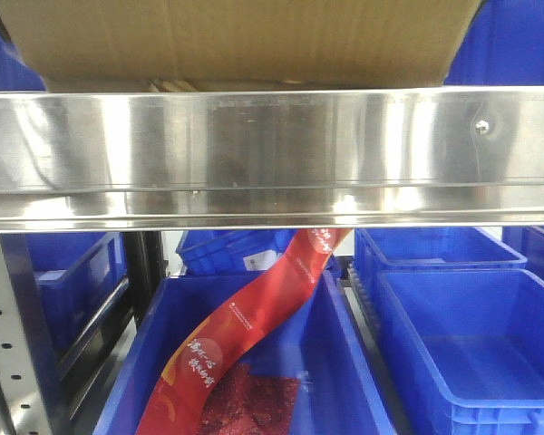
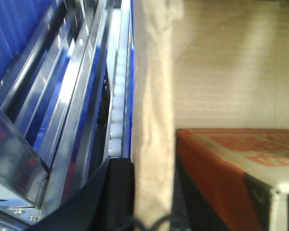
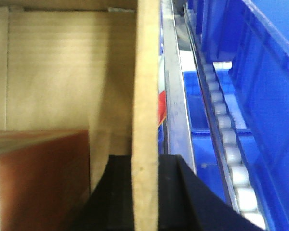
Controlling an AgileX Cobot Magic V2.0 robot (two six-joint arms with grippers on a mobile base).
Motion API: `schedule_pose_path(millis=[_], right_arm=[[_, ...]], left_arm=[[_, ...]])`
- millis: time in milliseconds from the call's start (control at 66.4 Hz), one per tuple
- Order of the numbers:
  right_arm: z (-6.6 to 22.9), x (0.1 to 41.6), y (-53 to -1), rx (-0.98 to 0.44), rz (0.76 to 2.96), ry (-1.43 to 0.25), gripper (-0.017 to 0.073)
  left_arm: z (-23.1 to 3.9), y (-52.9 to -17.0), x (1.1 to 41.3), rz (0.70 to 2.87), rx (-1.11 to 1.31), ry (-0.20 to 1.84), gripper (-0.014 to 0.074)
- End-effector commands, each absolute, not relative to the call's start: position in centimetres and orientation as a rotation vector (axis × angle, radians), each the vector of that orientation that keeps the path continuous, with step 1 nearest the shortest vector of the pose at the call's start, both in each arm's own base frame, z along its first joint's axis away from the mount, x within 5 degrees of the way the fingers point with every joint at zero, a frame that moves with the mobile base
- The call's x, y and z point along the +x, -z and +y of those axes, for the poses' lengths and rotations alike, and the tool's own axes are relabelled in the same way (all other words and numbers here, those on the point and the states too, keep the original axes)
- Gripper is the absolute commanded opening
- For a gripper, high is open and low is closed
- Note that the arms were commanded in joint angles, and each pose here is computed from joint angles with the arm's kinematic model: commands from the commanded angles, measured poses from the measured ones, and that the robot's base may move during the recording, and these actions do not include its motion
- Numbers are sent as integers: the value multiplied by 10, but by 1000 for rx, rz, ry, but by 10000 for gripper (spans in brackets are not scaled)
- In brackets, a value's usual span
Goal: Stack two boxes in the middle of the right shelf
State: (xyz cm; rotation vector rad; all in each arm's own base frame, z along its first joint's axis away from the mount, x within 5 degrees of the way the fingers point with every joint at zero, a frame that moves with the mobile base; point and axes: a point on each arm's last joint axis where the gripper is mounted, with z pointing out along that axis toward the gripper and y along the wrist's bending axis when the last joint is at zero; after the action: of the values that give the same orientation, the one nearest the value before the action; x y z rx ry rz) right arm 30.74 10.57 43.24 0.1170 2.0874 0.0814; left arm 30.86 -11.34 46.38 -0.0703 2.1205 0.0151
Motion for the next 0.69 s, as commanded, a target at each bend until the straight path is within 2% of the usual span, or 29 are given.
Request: schedule_pose_path(millis=[0, 60, 121, 226, 316, 392, 482, 618, 678], right_arm=[[107, 312, -431, 110, 2080, -75, -133], [107, 312, -431, 109, 2082, -74, -75], [107, 312, -431, 109, 2082, -74, 46], [107, 312, -431, 108, 2080, -76, 282], [107, 312, -431, 105, 2076, -72, 386], [107, 312, -433, 104, 2070, -69, 408], [104, 306, -440, 108, 2053, -75, 399], [97, 292, -452, 122, 2031, -83, 355], [94, 288, -453, 138, 2049, -67, 299]], left_arm=[[-117, -467, 310, 2096, -69, 27, -92], [-117, -466, 311, 2096, -69, 24, -30], [-117, -467, 311, 2088, -65, 27, 50], [-118, -468, 312, 2078, -61, 26, 256], [-117, -468, 312, 2076, -60, 20, 366], [-116, -469, 312, 2070, -58, 7, 402], [-115, -471, 310, 2064, -60, 10, 402], [-113, -474, 305, 2065, -69, 18, 402], [-113, -473, 305, 2078, -74, 12, 401]])
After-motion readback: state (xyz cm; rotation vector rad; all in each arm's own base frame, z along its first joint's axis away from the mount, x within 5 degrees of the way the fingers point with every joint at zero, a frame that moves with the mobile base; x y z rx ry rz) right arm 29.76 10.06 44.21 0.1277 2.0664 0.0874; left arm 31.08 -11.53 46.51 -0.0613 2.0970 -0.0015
